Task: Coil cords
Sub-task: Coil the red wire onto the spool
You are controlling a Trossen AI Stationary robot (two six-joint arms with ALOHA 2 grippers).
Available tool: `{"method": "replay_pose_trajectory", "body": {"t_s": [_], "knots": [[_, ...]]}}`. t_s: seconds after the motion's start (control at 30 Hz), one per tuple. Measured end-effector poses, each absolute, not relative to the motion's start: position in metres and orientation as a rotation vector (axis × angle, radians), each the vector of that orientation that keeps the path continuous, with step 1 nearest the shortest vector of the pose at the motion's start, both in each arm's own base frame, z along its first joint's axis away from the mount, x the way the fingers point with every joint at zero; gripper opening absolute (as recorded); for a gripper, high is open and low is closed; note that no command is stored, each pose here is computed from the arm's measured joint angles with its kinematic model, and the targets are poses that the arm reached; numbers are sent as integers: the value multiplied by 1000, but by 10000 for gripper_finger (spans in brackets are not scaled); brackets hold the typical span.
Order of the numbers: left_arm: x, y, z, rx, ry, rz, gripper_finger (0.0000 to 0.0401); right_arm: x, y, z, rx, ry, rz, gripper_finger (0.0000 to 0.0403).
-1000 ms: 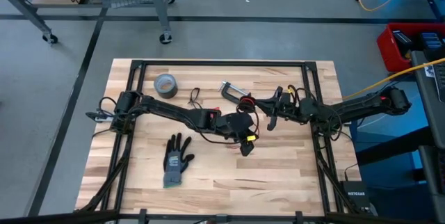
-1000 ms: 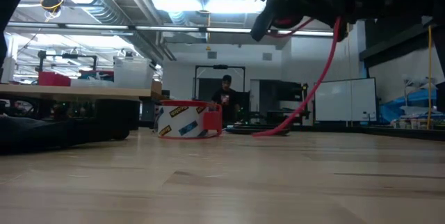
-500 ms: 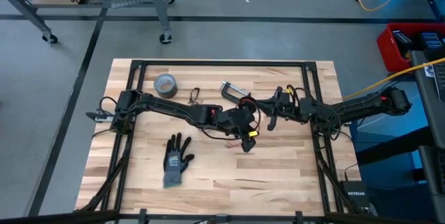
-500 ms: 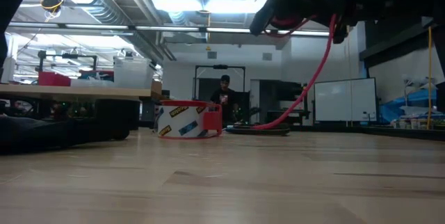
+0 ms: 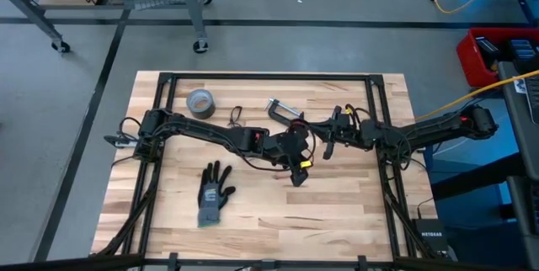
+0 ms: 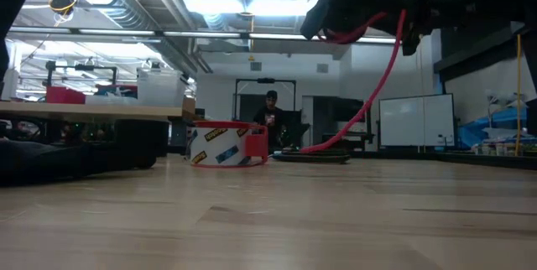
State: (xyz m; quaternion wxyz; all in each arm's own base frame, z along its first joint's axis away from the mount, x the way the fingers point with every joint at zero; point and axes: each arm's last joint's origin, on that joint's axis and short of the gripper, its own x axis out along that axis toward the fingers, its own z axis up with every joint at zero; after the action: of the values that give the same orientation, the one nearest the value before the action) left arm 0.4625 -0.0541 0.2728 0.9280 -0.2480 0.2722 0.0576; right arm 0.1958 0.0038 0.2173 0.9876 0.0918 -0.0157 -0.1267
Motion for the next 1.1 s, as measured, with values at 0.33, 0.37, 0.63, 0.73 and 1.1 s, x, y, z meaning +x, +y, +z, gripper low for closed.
{"method": "replay_pose_trajectory", "body": {"t_s": [0.33,0.37,0.63,0.73,1.1], "knots": [[464,-47,274,-520,536,127,0,196,4,217,210,-31,-245,5],[465,-46,275,-524,524,127,0,196,4,217,210,-31,-245,5],[469,-43,283,-530,436,100,0,196,4,216,211,-26,-247,5],[470,-43,285,-533,417,94,0,196,4,216,211,-21,-245,5],[471,-44,285,-533,405,90,0,196,4,215,209,-9,-244,5]]}}
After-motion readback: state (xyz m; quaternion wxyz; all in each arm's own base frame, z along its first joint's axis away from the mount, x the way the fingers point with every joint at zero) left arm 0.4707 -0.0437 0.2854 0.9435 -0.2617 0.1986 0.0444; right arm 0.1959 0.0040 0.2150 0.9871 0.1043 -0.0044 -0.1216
